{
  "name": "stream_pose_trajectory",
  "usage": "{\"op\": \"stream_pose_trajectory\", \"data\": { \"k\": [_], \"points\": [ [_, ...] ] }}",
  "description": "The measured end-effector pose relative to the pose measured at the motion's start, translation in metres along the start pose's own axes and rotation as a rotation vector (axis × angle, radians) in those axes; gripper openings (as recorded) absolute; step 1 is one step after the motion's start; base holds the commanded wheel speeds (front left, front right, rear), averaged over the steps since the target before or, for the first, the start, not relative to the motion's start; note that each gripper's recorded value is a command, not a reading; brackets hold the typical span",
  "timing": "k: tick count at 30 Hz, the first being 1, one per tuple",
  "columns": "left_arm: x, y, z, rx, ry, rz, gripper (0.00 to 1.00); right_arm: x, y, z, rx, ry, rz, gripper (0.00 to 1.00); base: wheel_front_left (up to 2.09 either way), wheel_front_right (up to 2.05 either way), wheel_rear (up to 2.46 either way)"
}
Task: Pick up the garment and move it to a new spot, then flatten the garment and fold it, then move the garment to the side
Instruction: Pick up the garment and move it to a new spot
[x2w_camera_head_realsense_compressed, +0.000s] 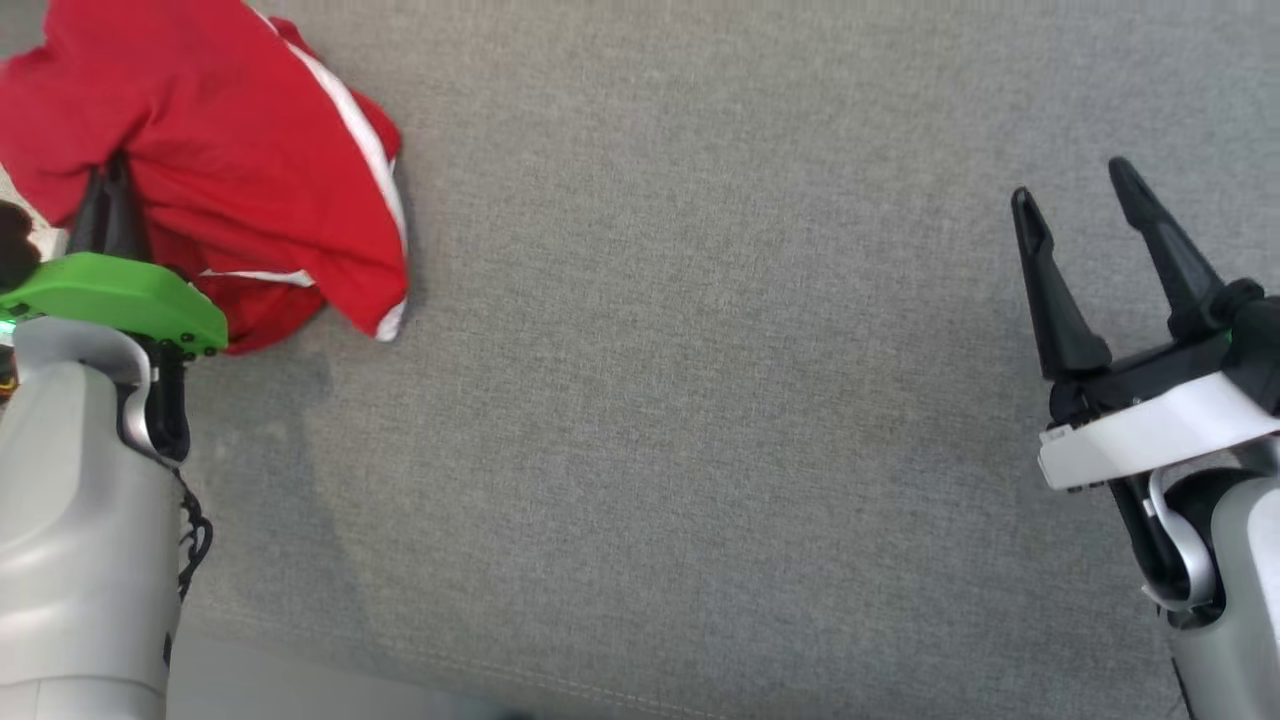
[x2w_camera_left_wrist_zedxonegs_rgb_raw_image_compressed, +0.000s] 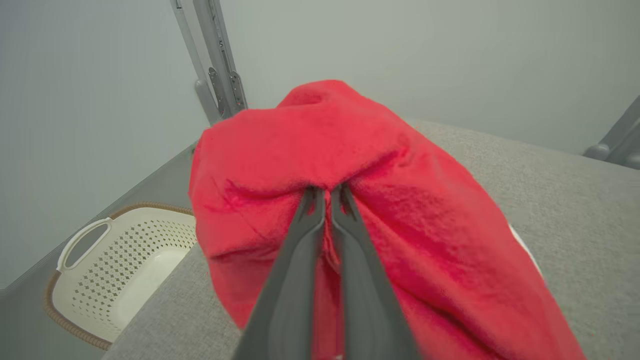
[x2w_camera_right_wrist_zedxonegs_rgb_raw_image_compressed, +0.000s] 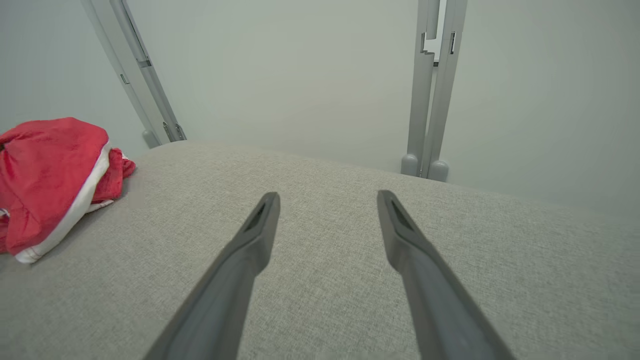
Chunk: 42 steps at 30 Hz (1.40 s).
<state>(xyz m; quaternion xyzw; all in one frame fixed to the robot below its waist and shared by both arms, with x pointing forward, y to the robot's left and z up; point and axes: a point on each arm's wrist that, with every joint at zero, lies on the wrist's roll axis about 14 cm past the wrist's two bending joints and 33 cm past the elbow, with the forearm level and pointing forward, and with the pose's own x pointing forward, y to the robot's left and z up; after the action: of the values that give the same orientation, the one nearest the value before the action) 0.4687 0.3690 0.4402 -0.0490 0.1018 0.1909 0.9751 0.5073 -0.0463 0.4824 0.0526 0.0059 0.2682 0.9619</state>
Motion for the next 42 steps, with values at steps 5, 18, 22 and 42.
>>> {"op": "stream_pose_trajectory", "data": {
  "k": [5,18,22,42],
  "points": [
    [-0.028,-0.004,0.045,0.036,-0.168,-0.032,0.0,-0.017,0.01,0.018,0.025,-0.034,-0.013,1.0,0.0,0.0,0.0],
    [-0.108,-0.177,0.055,-0.036,-0.256,-0.498,0.0,-0.069,0.006,0.061,-0.005,-0.089,-0.098,1.0,0.0,0.0,0.0],
    [-0.135,-0.256,0.039,-0.04,-0.19,-0.736,0.0,-0.088,-0.008,0.067,0.003,-0.109,-0.164,1.0,0.0,0.0,0.0],
    [-0.227,-0.445,-0.035,-0.034,-0.002,-1.36,1.0,-0.169,-0.089,0.035,0.005,-0.067,-0.508,1.0,0.0,0.0,0.0]
  ]
}}
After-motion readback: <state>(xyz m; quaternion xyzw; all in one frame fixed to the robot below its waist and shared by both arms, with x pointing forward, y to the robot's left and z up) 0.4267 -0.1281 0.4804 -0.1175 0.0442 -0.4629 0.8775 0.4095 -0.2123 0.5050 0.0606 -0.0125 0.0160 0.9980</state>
